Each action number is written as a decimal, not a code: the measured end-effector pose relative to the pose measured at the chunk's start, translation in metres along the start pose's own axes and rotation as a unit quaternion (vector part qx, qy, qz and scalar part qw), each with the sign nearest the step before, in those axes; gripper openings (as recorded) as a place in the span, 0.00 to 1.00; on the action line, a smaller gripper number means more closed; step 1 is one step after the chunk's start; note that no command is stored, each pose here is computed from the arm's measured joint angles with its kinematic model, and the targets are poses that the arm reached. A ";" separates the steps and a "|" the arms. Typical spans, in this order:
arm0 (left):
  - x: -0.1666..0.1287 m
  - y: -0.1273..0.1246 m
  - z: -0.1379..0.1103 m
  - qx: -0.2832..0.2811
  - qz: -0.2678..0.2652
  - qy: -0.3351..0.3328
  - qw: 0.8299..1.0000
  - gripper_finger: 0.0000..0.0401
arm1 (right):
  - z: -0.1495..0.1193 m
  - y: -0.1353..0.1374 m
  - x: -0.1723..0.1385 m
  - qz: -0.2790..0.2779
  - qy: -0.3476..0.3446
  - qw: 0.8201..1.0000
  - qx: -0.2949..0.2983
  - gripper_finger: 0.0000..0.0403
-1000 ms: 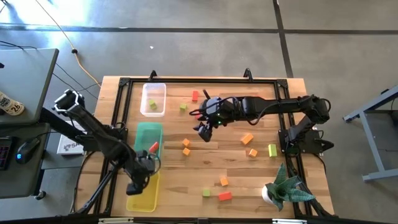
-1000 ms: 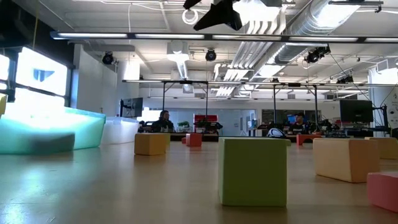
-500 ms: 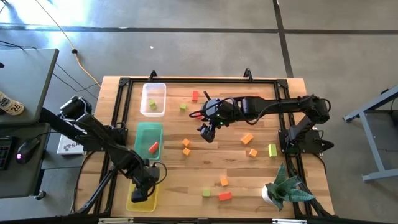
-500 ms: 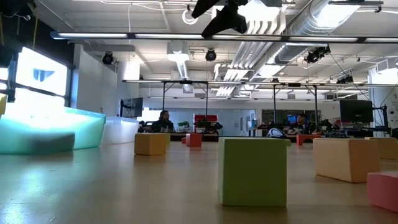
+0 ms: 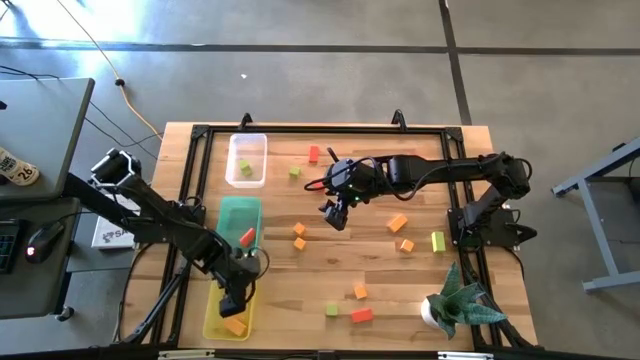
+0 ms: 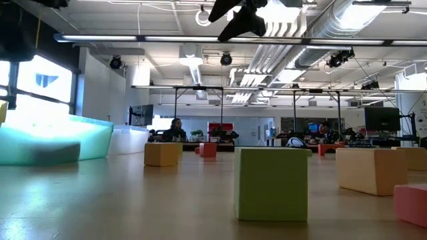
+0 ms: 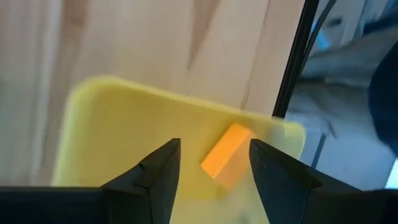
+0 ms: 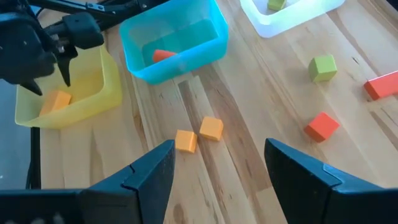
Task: Sort & place blocks by color
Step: Put the green cube block into the transparent bin
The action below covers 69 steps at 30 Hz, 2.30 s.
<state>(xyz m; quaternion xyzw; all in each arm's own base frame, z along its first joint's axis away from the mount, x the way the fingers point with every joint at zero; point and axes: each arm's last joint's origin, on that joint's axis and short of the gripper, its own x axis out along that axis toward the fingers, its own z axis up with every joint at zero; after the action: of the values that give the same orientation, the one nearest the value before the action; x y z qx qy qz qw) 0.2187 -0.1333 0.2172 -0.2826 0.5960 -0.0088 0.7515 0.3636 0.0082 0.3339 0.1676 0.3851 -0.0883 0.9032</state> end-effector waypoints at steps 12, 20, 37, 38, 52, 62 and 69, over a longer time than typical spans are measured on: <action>-0.062 0.039 0.037 0.021 0.081 -0.234 0.969 0.45 | 0.003 -0.007 0.000 -0.012 -0.006 1.000 0.009 0.58; -0.097 0.078 0.058 0.082 0.161 -0.293 0.939 0.45 | 0.007 -0.017 0.001 -0.021 -0.009 0.999 0.024 0.58; -0.150 0.154 0.099 0.181 0.264 -0.381 0.867 0.45 | 0.014 -0.036 0.000 -0.063 -0.029 0.994 0.085 0.58; -0.153 0.158 0.100 0.184 0.266 -0.387 0.864 0.45 | 0.014 -0.037 0.000 -0.066 -0.031 0.994 0.086 0.58; -0.190 0.209 0.112 0.184 0.291 -0.472 0.811 0.45 | 0.020 -0.055 -0.001 -0.095 -0.045 0.986 0.132 0.58; -0.174 0.238 0.145 0.156 0.258 -0.397 0.867 0.45 | 0.023 -0.065 -0.002 -0.118 -0.056 0.981 0.141 0.58; -0.153 0.254 0.168 0.093 0.221 -0.301 0.923 0.45 | 0.024 -0.069 -0.002 -0.124 -0.058 0.980 0.144 0.58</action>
<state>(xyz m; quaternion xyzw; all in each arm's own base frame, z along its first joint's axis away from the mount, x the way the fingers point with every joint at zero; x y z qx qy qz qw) 0.2435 0.2029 0.2651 -0.0622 0.3854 0.1877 0.9013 0.3580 -0.0648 0.3346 0.2416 0.3335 -0.2637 0.8723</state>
